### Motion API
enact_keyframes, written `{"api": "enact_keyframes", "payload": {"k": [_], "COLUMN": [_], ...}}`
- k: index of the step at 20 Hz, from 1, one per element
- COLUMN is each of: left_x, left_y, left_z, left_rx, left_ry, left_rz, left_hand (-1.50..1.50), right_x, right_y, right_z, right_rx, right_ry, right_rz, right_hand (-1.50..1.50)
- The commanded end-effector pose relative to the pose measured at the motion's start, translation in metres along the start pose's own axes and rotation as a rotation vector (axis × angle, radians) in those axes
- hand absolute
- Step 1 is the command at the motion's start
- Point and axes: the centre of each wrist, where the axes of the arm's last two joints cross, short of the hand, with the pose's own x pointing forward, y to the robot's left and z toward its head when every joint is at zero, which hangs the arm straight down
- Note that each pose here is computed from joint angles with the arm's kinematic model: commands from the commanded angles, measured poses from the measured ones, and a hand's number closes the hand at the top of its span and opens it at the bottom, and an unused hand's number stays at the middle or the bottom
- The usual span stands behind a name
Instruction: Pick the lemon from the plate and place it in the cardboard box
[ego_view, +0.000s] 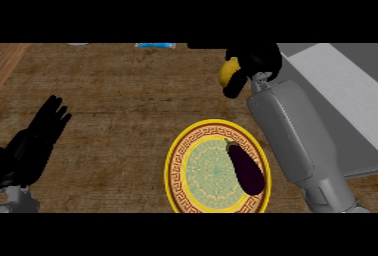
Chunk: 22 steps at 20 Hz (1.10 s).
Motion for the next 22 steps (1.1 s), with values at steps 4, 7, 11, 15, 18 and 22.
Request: {"api": "enact_keyframes", "payload": {"k": [4,7,11,15,18,22], "left_x": [-0.004,0.008,-0.003,-0.001,-0.017,-0.02], "left_y": [0.012,0.004,0.006,-0.008,-0.006,0.001], "left_z": [0.004,0.004,-0.002,0.011,0.008,-0.009], "left_rx": [0.019,-0.011,0.006,0.007,-0.016,-0.01], "left_ry": [-0.006,-0.005,-0.008,-0.009,0.0,-0.007], "left_rz": [0.01,-0.007,-0.004,0.003,-0.015,-0.013], "left_hand": [0.0,0.0,0.0,0.0,0.0,0.0], "right_x": [0.01,0.02,-0.018,-0.043,-0.058,-0.092], "right_y": [-0.083,-0.106,-0.138,-0.129,-0.137,-0.14], "right_z": [0.029,0.034,0.03,0.017,0.009,0.0], "right_rx": [-0.312,-0.37,-0.431,-0.457,-0.445,-0.383], "right_ry": [0.055,0.158,0.249,0.298,0.305,0.311], "right_rz": [-0.067,-0.043,-0.049,-0.071,-0.034,0.003], "right_hand": [1.5,1.5,1.5,1.5,1.5,1.5]}}
